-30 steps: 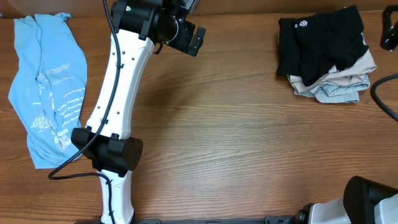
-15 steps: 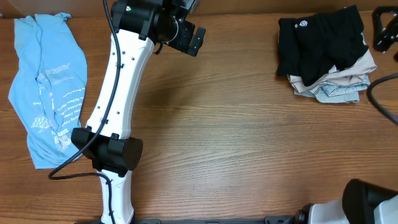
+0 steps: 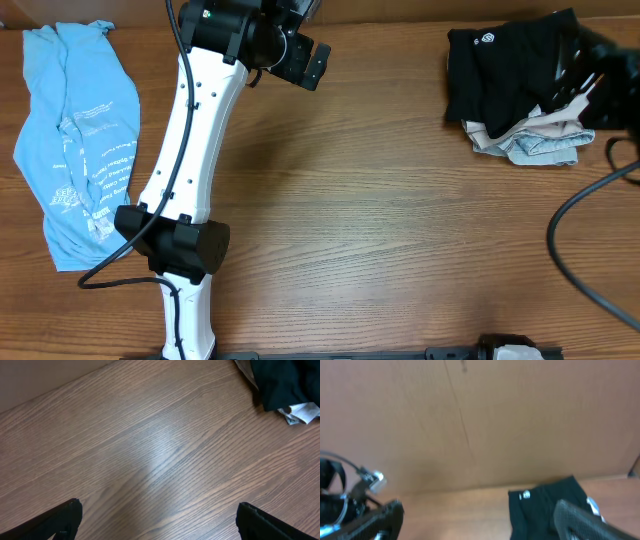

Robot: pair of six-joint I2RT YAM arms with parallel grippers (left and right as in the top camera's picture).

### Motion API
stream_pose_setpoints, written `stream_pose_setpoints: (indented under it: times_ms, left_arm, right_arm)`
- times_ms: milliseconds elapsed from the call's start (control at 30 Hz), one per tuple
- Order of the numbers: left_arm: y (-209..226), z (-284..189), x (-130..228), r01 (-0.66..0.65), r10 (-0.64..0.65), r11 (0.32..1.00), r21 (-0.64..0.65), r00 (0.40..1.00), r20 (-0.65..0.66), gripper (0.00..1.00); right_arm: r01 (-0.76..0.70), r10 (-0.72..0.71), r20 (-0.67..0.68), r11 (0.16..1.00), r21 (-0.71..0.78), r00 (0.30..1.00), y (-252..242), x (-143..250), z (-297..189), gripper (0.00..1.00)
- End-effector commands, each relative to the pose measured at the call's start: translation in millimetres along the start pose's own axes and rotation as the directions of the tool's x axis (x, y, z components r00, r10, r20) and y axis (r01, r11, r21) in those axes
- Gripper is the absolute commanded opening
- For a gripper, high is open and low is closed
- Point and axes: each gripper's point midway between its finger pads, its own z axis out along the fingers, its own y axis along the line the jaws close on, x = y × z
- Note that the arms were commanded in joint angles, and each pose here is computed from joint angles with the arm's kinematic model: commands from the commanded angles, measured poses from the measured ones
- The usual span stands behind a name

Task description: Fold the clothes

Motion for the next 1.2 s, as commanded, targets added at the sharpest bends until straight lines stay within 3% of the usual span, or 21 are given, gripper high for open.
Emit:
stream_pose_setpoints:
  times_ms: [0,467,900,1167]
  left_arm:
    - [-1,-7,-2,-0.015,0.015,1.0,-0.007,1.0,0.014,1.0]
    - [-1,-7,-2,-0.015,0.015,1.0,-0.007,1.0,0.014,1.0]
    - [-1,-7,-2,-0.015,0.015,1.0,-0.007,1.0,0.014,1.0]
    - [-1,-7,-2,-0.015,0.015,1.0,-0.007,1.0,0.014,1.0]
  right_arm:
    - [-0.004,0.004,0.003,1.0,0.015,1.0,-7,32,3,1.0]
    - [0.05,-0.026,0.228,0.994,-0.101,0.973,-11,146,3,1.0]
    - [0.107,-0.053,0.416,0.988,-0.108,0.908,-19,208,-9,1.0]
    - [0.098,-0.053,0.427,0.991,-0.085,0.903,-31,253,-10,1.0]
